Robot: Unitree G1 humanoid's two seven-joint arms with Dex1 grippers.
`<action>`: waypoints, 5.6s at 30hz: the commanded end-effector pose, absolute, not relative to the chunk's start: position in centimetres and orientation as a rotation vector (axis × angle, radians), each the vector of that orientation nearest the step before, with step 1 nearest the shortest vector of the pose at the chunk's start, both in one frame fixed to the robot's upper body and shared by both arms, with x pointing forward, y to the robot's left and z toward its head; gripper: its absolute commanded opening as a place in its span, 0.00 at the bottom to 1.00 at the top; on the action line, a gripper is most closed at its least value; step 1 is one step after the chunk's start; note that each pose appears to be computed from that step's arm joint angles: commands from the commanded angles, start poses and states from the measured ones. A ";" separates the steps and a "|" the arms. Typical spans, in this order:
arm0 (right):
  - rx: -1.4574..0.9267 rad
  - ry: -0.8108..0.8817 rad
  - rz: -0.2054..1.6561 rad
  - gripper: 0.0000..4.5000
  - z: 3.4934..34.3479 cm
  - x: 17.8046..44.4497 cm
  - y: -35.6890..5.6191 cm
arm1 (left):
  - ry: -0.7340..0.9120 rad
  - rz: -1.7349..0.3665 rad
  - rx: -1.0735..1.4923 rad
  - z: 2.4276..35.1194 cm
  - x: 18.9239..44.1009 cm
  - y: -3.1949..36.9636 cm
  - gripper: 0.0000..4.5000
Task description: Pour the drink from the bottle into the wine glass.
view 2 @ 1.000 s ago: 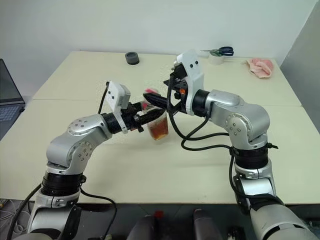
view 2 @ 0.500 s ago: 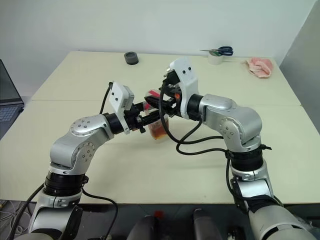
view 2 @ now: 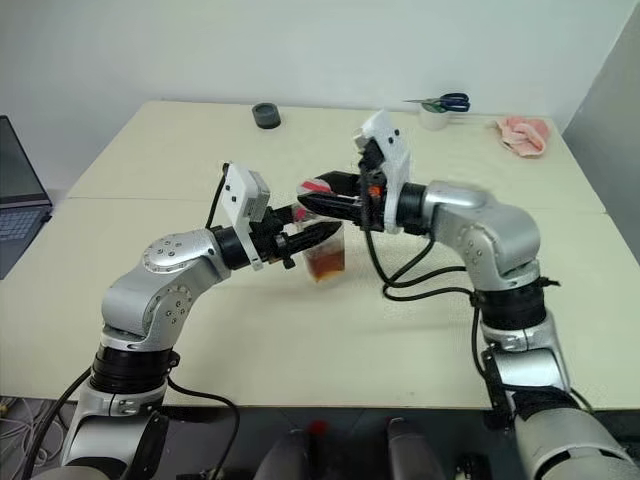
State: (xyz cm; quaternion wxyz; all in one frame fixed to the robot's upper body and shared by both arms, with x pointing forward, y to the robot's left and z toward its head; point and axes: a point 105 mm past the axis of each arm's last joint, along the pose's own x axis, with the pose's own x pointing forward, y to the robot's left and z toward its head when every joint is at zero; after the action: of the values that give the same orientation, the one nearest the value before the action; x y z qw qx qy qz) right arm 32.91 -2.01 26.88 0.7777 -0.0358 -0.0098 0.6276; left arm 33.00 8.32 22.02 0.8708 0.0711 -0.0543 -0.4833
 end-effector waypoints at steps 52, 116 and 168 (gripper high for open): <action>-0.059 -0.095 1.155 0.42 28.1 32.4 -2.0 | -0.174 -0.999 0.172 22.5 33.2 7.2 0.42; -0.149 -0.078 1.237 0.42 26.9 29.9 -3.5 | -0.156 -1.125 0.159 21.8 32.6 5.8 0.42; -0.155 -0.105 1.104 1.00 27.6 31.3 -4.6 | -0.160 -1.144 0.158 21.8 32.6 4.9 0.41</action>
State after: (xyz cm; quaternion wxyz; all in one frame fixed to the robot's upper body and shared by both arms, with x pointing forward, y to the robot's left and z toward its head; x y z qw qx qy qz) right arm 31.46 -4.67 27.07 0.8445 -0.0699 -0.0367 0.5297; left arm 32.89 5.26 20.10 0.8430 0.0633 -0.0374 -0.5328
